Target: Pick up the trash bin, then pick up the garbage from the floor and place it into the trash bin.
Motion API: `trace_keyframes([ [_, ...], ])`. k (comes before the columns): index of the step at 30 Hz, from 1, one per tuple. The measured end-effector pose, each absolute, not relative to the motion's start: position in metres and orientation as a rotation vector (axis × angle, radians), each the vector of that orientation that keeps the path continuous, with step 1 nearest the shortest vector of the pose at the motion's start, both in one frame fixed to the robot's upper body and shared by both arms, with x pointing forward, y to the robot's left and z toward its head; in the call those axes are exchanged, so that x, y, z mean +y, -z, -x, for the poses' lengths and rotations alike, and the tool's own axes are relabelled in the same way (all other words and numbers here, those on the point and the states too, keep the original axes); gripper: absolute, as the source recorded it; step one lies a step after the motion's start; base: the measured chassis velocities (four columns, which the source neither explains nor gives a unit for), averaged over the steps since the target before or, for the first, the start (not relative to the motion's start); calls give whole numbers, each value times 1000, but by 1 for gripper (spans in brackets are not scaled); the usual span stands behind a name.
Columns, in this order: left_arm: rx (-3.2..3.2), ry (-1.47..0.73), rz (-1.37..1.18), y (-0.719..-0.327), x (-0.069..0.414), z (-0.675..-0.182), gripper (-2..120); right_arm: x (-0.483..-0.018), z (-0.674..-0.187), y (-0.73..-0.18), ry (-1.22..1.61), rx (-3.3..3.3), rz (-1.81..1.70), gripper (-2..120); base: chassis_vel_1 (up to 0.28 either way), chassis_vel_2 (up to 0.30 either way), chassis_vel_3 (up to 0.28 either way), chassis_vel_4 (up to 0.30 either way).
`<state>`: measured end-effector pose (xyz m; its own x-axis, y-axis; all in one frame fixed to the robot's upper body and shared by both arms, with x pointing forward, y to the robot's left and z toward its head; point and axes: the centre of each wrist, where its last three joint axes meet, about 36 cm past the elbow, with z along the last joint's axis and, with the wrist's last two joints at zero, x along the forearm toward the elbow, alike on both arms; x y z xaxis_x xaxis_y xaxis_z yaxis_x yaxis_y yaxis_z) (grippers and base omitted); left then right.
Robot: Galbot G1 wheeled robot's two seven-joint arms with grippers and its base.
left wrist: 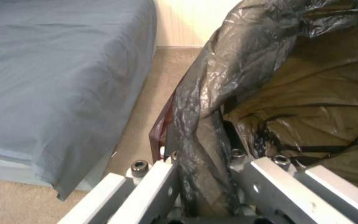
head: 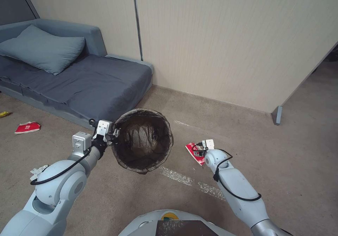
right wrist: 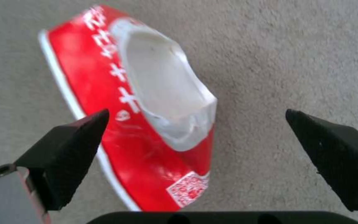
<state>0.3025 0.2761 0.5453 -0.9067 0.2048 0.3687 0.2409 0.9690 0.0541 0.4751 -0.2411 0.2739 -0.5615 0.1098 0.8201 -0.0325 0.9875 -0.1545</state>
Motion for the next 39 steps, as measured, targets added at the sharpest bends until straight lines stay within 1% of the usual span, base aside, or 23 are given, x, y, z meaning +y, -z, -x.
trace_keyframes([
  [18, -2745, 147, 323, -543, 277, -304, 0, -246, -488, -258, -237, -2139, 76, 100, 0, 0, 0, 0],
  [20, -2745, 149, 326, -544, 277, -304, 0, -246, -488, -257, -245, -2140, 78, 92, 0, 0, 0, 0],
  [21, -2745, 149, 326, -544, 277, -304, 0, -246, -488, -257, -245, -2140, 78, 92, 0, 0, 0, 0],
  [24, -2746, 154, 329, -544, 277, -304, 0, -246, -487, -257, -258, -2149, 76, 82, 0, 0, 0, 0],
  [25, -2746, 154, 329, -544, 277, -304, 0, -246, -487, -257, -258, -2149, 76, 82, 0, 0, 0, 0],
  [26, -2747, 155, 331, -545, 277, -304, 0, -245, -487, -258, -261, -2152, 74, 73, 0, 0, 0, 0],
  [27, -2746, 155, 332, -544, 277, -305, 0, -244, -487, -260, -265, -2157, 69, 67, 0, 0, 0, 0],
  [28, -2746, 155, 332, -544, 277, -305, 0, -244, -487, -260, -265, -2157, 69, 67, 0, 0, 0, 0],
  [30, -2744, 153, 336, -544, 276, -306, 0, -243, -486, -262, -270, -2164, 64, 58, 0, 0, 0, 0],
  [32, -2745, 154, 338, -544, 276, -306, 0, -243, -486, -263, -276, -2168, 62, 57, 0, 0, 0, 0],
  [34, -2747, 155, 339, -545, 276, -306, 0, -244, -486, -266, -284, -2176, 62, 43, 0, 0, 0, 0],
  [35, -2747, 155, 339, -545, 276, -306, 0, -244, -486, -266, -284, -2176, 62, 43, 0, 0, 0, 0],
  [37, -2747, 154, 340, -544, 276, -306, 0, -244, -487, -268, -291, -2182, 64, 32, 0, 0, 0, 0],
  [39, -2746, 154, 339, -544, 276, -306, 0, -245, -487, -269, -296, -2183, 65, 30, 0, 0, 0, 0],
])
